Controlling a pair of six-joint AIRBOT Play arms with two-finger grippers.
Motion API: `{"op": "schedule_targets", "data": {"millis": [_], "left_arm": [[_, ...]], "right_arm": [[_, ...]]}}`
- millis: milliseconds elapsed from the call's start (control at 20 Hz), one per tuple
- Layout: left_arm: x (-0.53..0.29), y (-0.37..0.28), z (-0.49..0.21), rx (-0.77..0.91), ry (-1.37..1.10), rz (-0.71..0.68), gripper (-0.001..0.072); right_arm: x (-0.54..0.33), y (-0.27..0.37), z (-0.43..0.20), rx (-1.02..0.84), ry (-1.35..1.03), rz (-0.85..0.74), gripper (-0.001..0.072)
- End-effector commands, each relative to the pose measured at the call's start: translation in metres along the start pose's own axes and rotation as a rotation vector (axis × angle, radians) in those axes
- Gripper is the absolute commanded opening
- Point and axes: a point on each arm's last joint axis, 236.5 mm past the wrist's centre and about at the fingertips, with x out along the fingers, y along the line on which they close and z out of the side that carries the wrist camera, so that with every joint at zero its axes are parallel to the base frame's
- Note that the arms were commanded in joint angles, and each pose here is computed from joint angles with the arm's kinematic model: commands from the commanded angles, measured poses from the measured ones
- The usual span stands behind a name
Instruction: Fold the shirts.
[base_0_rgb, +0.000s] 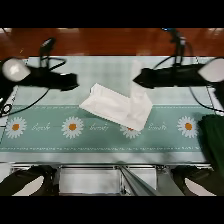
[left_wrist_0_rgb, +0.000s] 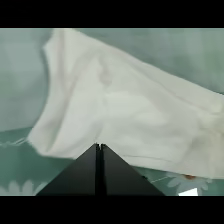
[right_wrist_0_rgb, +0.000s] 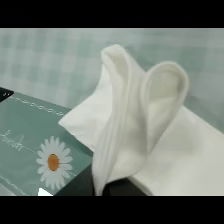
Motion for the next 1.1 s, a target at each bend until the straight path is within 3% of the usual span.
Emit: {"op": "schedule_targets", "data": {"millis": [0,150,550,600,700,900,1050], "left_arm": [[-0.040,0.063,-0.053,-0.105,-0.093,0.107,0.0014],[-0.052,0.059,-0.089,-0.233,-0.117,0.053,0.0014],[-0.053,0.048,-0.099,-0.248,-0.131,0.003,0.0014],[-0.051,0.050,-0.097,-0.235,-0.134,0.006,0.0014],[-0.046,0.055,-0.092,-0.173,-0.144,0.021,0.0014],[-0.037,0.059,-0.071,-0.224,-0.153,0.010,0.0014],[-0.054,0.042,-0.032,-0.264,-0.222,-0.062,0.0015]], "right_arm": [[0.084,0.041,-0.006,0.023,0.053,0.081,0.0031],[0.141,0.048,-0.010,0.022,0.110,0.114,0.0031],[0.221,0.037,-0.035,0.182,0.196,0.174,0.0033],[0.226,0.034,-0.035,0.186,0.187,0.172,0.0077],[0.228,0.031,-0.031,0.188,0.171,0.166,0.0415],[0.164,0.022,-0.019,0.143,0.274,0.182,0.0412],[0.054,-0.047,0.010,0.077,0.315,-0.008,0.0406]]}}
